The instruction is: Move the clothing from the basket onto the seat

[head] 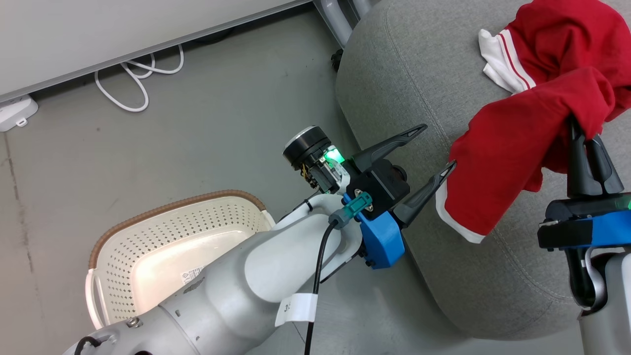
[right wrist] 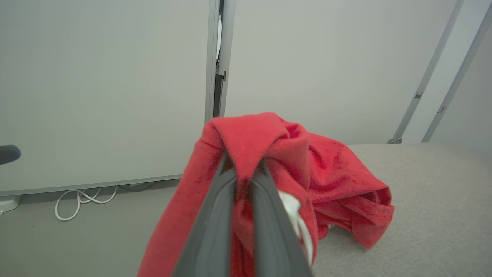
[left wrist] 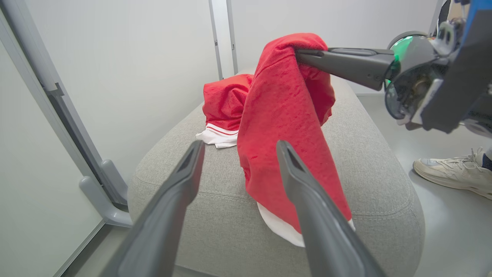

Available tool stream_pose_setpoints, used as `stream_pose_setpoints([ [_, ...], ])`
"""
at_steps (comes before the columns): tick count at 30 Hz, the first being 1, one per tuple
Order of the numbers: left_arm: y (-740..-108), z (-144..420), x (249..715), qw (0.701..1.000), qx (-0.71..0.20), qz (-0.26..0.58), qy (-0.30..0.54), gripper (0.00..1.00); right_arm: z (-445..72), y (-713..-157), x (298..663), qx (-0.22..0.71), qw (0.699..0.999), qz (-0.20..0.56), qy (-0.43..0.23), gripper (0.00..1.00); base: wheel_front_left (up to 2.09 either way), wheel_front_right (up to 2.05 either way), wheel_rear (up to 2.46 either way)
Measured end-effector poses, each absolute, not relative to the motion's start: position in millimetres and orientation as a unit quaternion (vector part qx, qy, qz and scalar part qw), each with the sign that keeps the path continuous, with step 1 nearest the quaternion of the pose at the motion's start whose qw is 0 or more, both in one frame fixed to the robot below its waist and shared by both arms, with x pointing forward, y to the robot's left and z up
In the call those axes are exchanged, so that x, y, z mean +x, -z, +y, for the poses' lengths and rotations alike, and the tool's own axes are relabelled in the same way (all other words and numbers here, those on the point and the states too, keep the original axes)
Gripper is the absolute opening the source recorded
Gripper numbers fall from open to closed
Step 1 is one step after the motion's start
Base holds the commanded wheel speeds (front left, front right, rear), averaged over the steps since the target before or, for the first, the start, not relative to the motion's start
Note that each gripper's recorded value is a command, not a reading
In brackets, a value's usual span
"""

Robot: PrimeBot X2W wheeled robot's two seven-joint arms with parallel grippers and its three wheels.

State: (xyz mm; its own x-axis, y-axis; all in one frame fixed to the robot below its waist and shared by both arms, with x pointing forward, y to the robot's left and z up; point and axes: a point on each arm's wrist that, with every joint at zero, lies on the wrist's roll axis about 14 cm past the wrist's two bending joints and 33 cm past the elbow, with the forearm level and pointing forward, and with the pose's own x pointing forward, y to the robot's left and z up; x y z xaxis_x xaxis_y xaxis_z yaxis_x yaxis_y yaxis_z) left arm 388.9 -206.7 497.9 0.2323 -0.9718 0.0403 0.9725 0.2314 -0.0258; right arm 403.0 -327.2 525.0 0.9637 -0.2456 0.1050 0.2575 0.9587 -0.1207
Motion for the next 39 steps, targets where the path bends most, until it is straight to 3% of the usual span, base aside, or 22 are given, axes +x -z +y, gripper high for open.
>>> stream_pose_setpoints([
  [7, -497.2, -204.7, 392.2, 0.789, -0.024, -0.007, 0.613, 1.0, -325.3, -545.1, 417.9, -0.085, 0.987, -0.071, 0.113, 0.0, 0.0, 0.0, 0.0],
  [17, -478.1, -206.4, 411.0, 0.792, -0.031, 0.0, 0.61, 1.0, -338.7, -636.5, 476.0, -0.177, 0.963, -0.18, 0.09, 0.0, 0.0, 0.0, 0.0],
  [27, -437.0, -206.5, 446.2, 0.797, -0.035, 0.015, 0.603, 1.0, -428.5, -708.5, 504.4, -0.27, 0.918, -0.226, 0.183, 0.0, 0.0, 0.0, 0.0],
  [31, -416.6, -204.2, 460.8, 0.801, -0.036, 0.022, 0.597, 1.0, -466.1, -688.0, 512.7, -0.276, 0.916, -0.186, 0.224, 0.0, 0.0, 0.0, 0.0],
  [39, -374.7, -198.6, 477.1, 0.807, -0.047, 0.044, 0.587, 1.0, -509.8, -590.0, 522.5, -0.267, 0.924, -0.058, 0.267, 0.0, 0.0, 0.0, 0.0],
])
